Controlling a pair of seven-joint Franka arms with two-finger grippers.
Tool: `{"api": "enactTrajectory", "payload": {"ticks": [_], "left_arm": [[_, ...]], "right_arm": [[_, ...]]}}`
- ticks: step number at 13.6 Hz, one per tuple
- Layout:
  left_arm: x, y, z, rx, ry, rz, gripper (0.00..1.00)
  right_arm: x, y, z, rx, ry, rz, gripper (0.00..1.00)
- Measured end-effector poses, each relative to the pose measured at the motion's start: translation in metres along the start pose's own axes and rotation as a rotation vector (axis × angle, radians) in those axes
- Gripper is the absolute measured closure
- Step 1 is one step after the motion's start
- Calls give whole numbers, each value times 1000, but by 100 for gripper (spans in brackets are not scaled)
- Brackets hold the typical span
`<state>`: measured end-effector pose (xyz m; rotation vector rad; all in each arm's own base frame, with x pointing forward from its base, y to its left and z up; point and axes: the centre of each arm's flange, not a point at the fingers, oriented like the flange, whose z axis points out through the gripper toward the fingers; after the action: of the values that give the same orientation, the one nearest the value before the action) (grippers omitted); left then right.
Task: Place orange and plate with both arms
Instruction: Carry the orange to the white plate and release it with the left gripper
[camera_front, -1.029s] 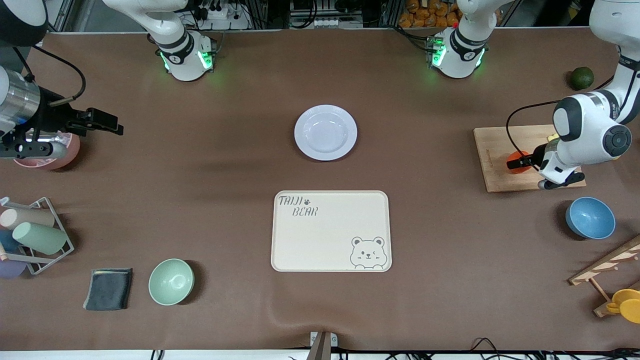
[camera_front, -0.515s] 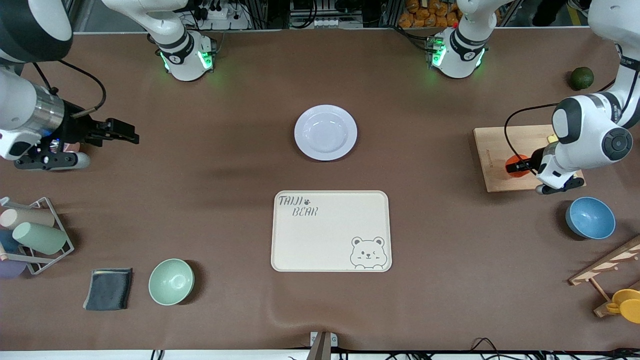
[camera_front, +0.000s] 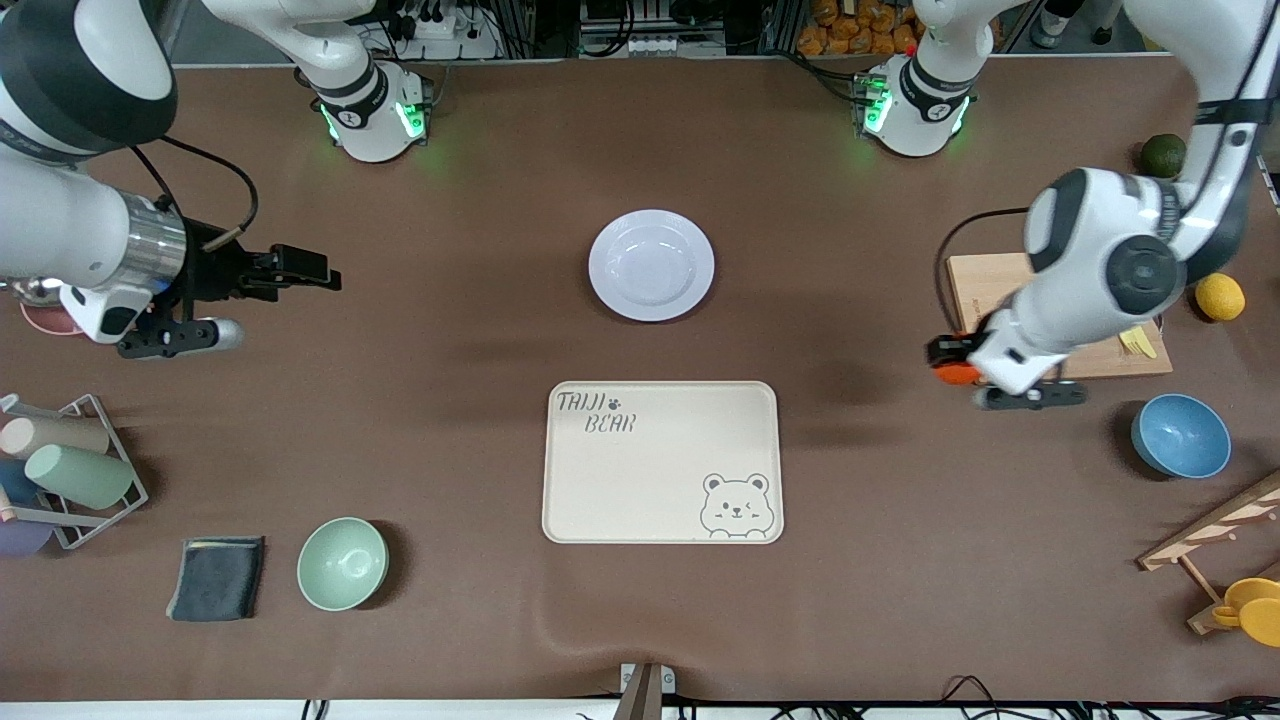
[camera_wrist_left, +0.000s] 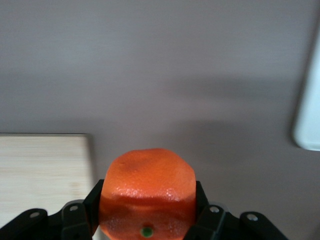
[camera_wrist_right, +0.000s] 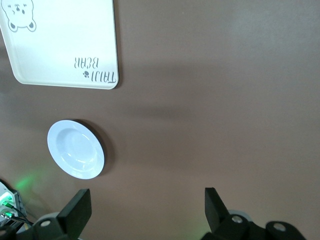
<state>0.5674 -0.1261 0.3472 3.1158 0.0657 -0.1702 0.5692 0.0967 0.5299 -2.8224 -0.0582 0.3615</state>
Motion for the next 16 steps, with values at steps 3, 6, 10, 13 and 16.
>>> {"api": "enactTrajectory", "payload": {"ticks": [3,6,10,13,16], "left_arm": [[-35,136,18,-31,-1,-26,29],[-92,242,42,-49,-18,-72,29],[-157,323,83,-83,-46,-156,29],[-193,356,127,-47,-24,-193,29],[-199,356,168,-2,-43,-224,29]], "right_arm": [[8,15,32,52,-52,39,0],[24,18,87,202,-114,96,0],[38,1,170,263,-155,138,0],[26,-33,209,282,-199,116,0],[8,-55,242,261,-257,95,0]]}}
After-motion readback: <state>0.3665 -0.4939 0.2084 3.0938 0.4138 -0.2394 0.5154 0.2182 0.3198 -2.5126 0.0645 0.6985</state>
